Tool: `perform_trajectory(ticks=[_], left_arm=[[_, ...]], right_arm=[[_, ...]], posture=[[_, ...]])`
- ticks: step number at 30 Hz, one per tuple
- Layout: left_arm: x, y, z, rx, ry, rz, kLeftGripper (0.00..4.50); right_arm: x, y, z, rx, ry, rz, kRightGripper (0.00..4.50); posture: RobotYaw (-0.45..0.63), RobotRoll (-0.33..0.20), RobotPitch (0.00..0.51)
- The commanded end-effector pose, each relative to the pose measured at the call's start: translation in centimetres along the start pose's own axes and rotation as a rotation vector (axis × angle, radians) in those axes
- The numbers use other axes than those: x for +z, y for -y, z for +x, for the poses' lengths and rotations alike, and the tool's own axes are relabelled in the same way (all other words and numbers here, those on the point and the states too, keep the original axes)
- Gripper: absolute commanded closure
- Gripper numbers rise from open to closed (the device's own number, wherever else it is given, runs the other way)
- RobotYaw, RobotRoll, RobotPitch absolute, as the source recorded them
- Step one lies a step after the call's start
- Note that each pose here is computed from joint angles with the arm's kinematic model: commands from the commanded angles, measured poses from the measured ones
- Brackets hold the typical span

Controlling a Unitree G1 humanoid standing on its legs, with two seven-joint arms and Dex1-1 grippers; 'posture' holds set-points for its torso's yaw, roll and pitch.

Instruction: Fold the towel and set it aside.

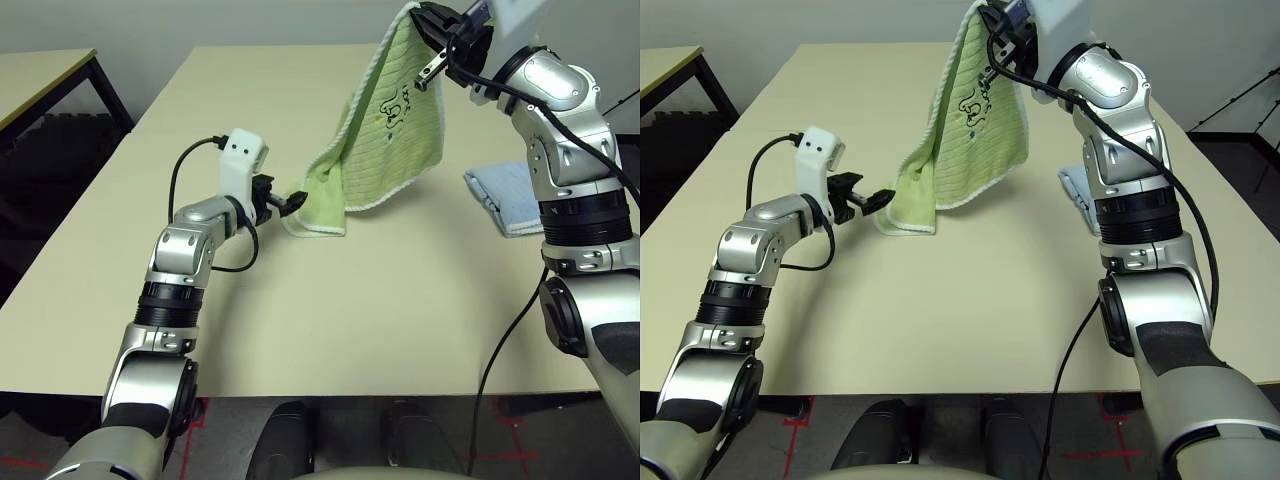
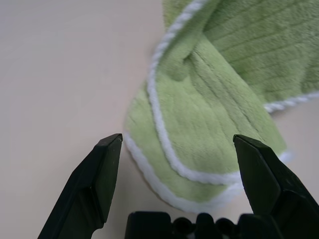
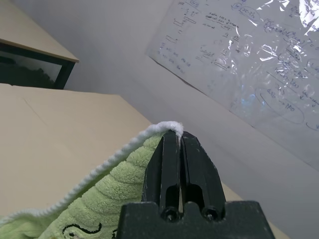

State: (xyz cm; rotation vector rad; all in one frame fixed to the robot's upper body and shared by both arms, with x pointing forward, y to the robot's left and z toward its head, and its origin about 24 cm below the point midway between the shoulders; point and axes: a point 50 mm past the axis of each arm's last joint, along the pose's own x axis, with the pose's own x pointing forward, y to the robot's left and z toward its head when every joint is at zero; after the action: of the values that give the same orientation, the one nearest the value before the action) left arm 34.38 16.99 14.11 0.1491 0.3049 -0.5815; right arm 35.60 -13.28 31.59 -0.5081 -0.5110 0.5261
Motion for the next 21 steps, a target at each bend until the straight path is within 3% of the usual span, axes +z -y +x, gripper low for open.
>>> perform_trajectory(ticks=[1, 11, 21], left_arm=[[-0.2, 1.4, 0.1, -0.082, -0.013, -0.009, 0.00], [-1.3, 3.5, 1.9, -0.110, -0.033, 0.012, 0.00], [-2.0, 2.1, 3.1, 0.021, -0.048, 0.079, 0.00]], right_arm=[[0.9, 0.5, -0.1, -0.016, 0.034, 0.006, 4.46], [0.8, 0.1, 0.0, -0.001, 0.031, 0.008, 4.46], [0.8, 0.0, -0.2, 0.001, 0.024, 0.007, 4.46]], posture=[[0.10, 0.000, 0.067], [0.09, 0.000, 0.069], [0.08, 0.000, 0.071]])
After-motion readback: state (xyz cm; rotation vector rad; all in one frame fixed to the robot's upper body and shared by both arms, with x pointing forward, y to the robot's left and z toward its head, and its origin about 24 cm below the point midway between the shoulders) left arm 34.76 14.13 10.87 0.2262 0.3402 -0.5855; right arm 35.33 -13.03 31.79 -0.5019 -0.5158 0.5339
